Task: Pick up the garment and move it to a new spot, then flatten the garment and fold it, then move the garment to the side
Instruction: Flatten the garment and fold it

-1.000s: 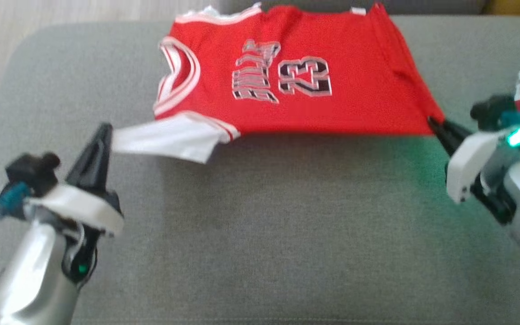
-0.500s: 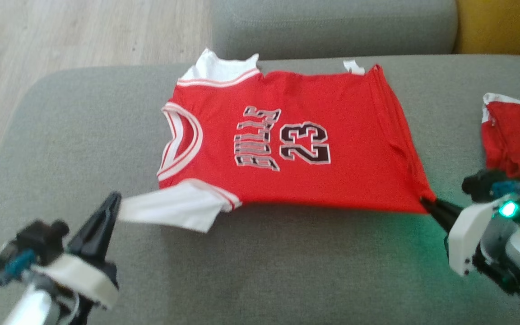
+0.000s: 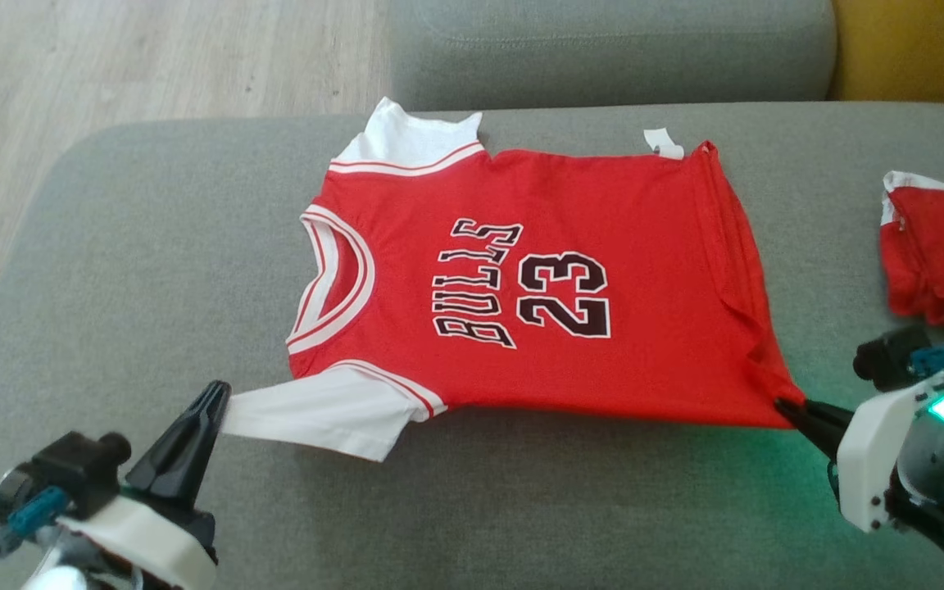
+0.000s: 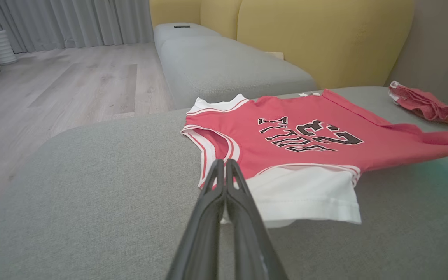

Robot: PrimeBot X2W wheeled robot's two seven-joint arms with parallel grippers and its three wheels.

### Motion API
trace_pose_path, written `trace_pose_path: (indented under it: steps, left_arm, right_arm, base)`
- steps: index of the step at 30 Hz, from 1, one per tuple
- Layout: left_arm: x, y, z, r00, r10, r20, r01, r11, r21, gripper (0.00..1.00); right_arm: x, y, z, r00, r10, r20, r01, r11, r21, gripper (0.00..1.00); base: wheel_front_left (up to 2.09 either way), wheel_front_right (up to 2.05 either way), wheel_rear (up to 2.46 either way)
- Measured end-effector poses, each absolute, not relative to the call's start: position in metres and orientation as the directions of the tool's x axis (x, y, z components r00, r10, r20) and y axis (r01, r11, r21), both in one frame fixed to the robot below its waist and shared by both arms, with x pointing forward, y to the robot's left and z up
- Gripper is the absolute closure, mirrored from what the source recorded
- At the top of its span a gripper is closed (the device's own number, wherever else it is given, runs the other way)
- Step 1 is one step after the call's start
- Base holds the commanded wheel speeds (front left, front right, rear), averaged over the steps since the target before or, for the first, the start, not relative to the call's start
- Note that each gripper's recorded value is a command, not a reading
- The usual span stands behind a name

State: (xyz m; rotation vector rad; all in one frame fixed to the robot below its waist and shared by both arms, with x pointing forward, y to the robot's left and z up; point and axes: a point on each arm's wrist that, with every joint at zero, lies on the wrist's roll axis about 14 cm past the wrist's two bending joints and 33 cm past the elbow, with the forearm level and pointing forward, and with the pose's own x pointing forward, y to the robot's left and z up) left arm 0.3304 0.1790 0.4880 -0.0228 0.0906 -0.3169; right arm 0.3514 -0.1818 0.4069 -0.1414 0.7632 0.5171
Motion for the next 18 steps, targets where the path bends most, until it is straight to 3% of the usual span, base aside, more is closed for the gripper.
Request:
trace_pose_path:
  steps: [7, 18]
  left_arm:
    - [0.351, 0.181, 0.489, 0.939, -0.326, -0.112, 0.33, 0.944, 0.015, 1.0]
    - [0.425, 0.168, 0.479, 0.902, -0.393, -0.177, 0.415, 0.904, 0.106, 1.0]
  right_arm:
    - [0.361, -0.189, 0.403, 0.59, 0.362, -0.722, -0.487, 0.873, 0.04, 1.0]
    - [0.397, -0.196, 0.387, 0.537, 0.296, -0.79, -0.449, 0.893, 0.029, 1.0]
  base:
    - [0.0, 0.0, 0.0]
    - [0.0, 0.0, 0.0]
